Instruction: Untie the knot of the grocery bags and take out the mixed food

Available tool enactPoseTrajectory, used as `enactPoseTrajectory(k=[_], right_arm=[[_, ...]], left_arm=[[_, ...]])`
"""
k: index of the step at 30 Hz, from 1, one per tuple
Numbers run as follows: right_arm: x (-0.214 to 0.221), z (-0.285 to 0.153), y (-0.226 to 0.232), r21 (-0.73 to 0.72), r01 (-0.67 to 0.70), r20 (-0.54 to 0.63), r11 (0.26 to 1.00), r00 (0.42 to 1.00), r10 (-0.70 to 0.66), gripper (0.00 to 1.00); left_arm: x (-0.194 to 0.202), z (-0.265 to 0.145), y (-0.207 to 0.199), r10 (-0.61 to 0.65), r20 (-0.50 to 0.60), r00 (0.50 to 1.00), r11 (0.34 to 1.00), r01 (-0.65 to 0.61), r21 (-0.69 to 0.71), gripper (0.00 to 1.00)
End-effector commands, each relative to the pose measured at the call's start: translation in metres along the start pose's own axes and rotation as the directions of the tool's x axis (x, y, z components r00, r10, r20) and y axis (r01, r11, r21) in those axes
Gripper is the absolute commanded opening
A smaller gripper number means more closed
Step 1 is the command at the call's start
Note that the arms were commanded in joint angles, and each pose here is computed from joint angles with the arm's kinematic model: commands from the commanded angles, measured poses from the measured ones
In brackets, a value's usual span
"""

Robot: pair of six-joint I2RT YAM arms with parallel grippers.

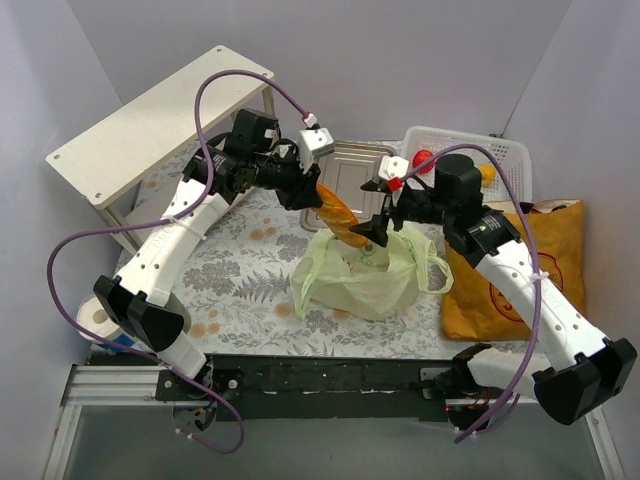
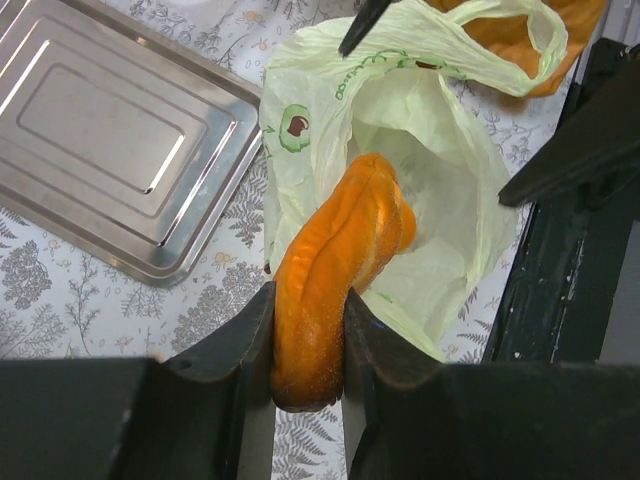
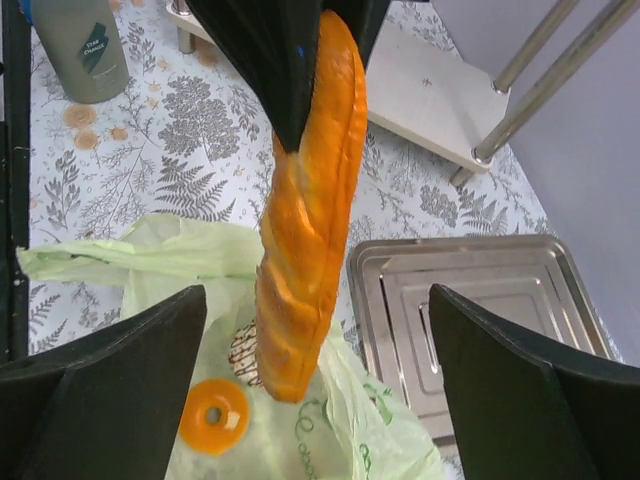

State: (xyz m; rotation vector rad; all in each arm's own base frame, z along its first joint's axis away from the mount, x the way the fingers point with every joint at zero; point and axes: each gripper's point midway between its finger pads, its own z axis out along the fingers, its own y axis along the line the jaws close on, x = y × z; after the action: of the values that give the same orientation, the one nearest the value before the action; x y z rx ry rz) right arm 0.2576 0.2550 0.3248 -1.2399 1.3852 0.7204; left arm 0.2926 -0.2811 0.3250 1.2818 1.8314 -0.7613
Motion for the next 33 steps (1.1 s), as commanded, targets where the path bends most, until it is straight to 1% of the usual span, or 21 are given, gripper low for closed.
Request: enactPoseTrajectory(k=[1,4,8,9,10,11,13,14,16,17,18,19,20,23,24,25,26,27,29,30,33], right_arm=[[-0.003,0.024,-0.014,0.047,0.067,0.023,0.997,0.997,-0.068,0.97],[0.002,0.035,-0.020,0.078,0.071,0.009,0.994,0.997,-0.071,0.95],[0.000,0.044,-0.030,0.111,0.064,0.014,0.992,0.998,-0.066,0.81],[0.001,0.046,-0.029,0.099,0.062,0.017,0.993,0.998,-0.064,0.80],[0.001,0.051,-0.023,0.053,0.057,0.027,0.997,0.998,-0.058,0.76],[-0.002,0.054,-0.021,0.024,0.054,0.035,0.998,0.998,-0.055,0.61],[-0.007,0.058,-0.018,-0.021,0.000,0.040,1.000,0.999,0.001,0.46],[-0.011,0.059,-0.018,-0.028,-0.016,0.053,0.999,0.998,0.017,0.37],[-0.019,0.060,-0.019,-0.038,-0.032,0.083,0.999,0.996,0.035,0.29],[-0.028,0.060,-0.022,-0.034,-0.027,0.099,0.999,0.995,0.030,0.27],[-0.032,0.060,-0.025,-0.033,-0.036,0.105,0.999,0.994,0.039,0.24],[-0.028,0.063,-0.031,-0.046,-0.086,0.099,0.995,0.991,0.090,0.22],[-0.039,0.062,-0.039,-0.046,-0.096,0.119,0.994,0.988,0.101,0.17],[-0.036,0.069,-0.058,-0.075,-0.223,0.114,0.972,0.966,0.231,0.09],[-0.046,0.069,-0.066,-0.080,-0.237,0.134,0.968,0.960,0.246,0.08],[-0.037,0.073,-0.077,-0.091,-0.280,0.126,0.956,0.949,0.290,0.07],[-0.043,0.073,-0.083,-0.103,-0.351,0.143,0.931,0.921,0.363,0.05],[-0.052,0.072,-0.094,-0.104,-0.365,0.171,0.925,0.910,0.378,0.05],[-0.040,0.076,-0.120,-0.099,-0.481,0.183,0.871,0.852,0.491,0.04],[-0.037,0.078,-0.130,-0.099,-0.517,0.193,0.850,0.828,0.526,0.04],[0.006,0.097,-0.158,-0.076,-0.614,0.164,0.786,0.770,0.617,0.04]], left_arm=[[-0.016,-0.004,-0.004,-0.040,0.053,0.998,0.999,0.040,-0.006,0.00],[-0.019,-0.005,-0.005,-0.037,0.060,0.998,0.999,0.037,0.002,0.00],[-0.021,-0.007,-0.005,-0.030,0.068,0.997,1.000,0.030,-0.006,0.00],[-0.020,-0.006,-0.005,-0.033,0.064,0.997,0.999,0.033,-0.006,0.00],[-0.020,-0.006,-0.004,-0.030,0.067,0.997,0.999,0.031,-0.009,0.00],[-0.020,-0.006,-0.002,-0.030,0.066,0.997,0.999,0.031,-0.020,0.00],[-0.019,-0.005,0.004,-0.043,0.064,0.997,0.997,0.047,-0.053,0.00],[-0.016,-0.006,0.016,-0.052,0.052,0.997,0.991,0.058,-0.118,0.06],[-0.020,-0.010,0.035,-0.065,0.074,0.995,0.969,0.081,-0.231,0.41],[-0.019,-0.019,0.056,-0.085,0.080,0.993,0.927,0.108,-0.359,0.64],[-0.022,-0.025,0.064,-0.079,0.093,0.992,0.906,0.111,-0.409,0.69],[-0.031,-0.039,0.070,-0.048,0.134,0.990,0.879,0.105,-0.465,0.71],[-0.034,-0.047,0.076,-0.032,0.147,0.989,0.857,0.103,-0.504,0.75],[-0.044,-0.081,0.090,0.002,0.196,0.981,0.785,0.120,-0.608,0.77],[-0.044,-0.087,0.094,0.002,0.203,0.979,0.767,0.128,-0.628,0.78],[-0.043,-0.097,0.101,0.002,0.210,0.978,0.735,0.140,-0.663,0.78],[-0.038,-0.109,0.107,-0.003,0.217,0.976,0.708,0.155,-0.689,0.78],[-0.035,-0.114,0.110,-0.009,0.221,0.975,0.693,0.165,-0.702,0.79],[-0.025,-0.125,0.117,-0.027,0.225,0.974,0.664,0.186,-0.724,0.79],[-0.016,-0.123,0.118,-0.045,0.214,0.976,0.666,0.189,-0.721,0.79],[-0.005,-0.115,0.108,-0.069,0.199,0.977,0.715,0.188,-0.674,0.79]])
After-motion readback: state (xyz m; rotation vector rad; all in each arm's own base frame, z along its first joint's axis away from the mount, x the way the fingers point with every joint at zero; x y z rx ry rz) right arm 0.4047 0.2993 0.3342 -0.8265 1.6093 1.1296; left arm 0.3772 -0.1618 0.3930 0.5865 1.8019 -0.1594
